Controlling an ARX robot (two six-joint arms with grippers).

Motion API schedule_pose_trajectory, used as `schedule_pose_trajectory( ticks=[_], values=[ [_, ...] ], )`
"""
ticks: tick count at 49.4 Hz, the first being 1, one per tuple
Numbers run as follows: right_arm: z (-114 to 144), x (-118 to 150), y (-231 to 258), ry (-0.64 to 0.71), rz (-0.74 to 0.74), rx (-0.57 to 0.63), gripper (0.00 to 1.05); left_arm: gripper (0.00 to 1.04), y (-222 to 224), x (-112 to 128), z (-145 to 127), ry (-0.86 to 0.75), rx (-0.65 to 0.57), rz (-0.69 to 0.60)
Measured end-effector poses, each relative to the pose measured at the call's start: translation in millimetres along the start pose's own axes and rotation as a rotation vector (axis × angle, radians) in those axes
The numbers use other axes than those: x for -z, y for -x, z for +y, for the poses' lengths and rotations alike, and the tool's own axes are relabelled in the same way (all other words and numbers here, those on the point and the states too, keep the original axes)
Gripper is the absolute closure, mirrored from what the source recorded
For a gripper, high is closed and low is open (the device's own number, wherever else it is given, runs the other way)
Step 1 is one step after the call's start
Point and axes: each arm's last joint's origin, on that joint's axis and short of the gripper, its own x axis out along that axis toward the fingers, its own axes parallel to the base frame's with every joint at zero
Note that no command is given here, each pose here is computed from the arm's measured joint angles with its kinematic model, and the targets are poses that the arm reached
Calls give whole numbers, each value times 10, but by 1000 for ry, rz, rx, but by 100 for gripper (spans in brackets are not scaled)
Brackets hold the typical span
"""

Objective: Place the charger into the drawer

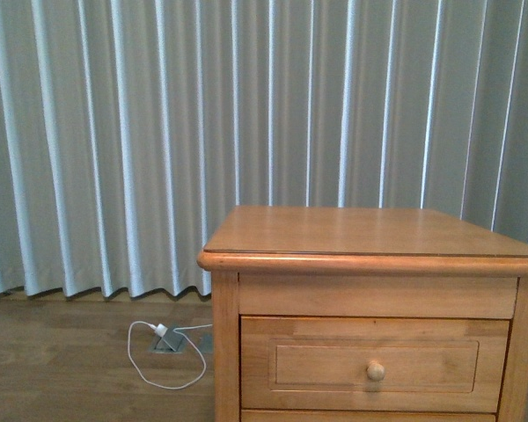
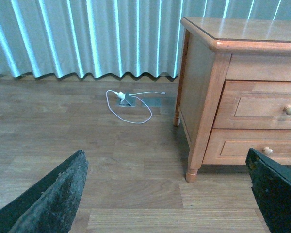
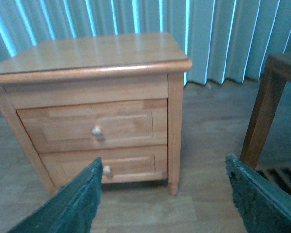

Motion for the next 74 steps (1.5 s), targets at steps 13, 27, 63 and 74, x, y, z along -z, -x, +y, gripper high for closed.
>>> schedule_pose_trajectory(
  ticks=[13, 27, 63, 74],
  values=[
    [96, 192, 85, 27, 10, 11, 78, 6, 0, 0, 0, 0, 0, 0],
    [190, 306, 133, 38, -14, -16, 103, 6, 0, 0, 0, 0, 0, 0],
    [184, 443, 132, 39, -16, -16, 78, 6, 0, 0, 0, 0, 0, 0],
    [184, 443, 132, 39, -16, -16, 24, 6, 0, 0, 0, 0, 0, 0]
  ],
)
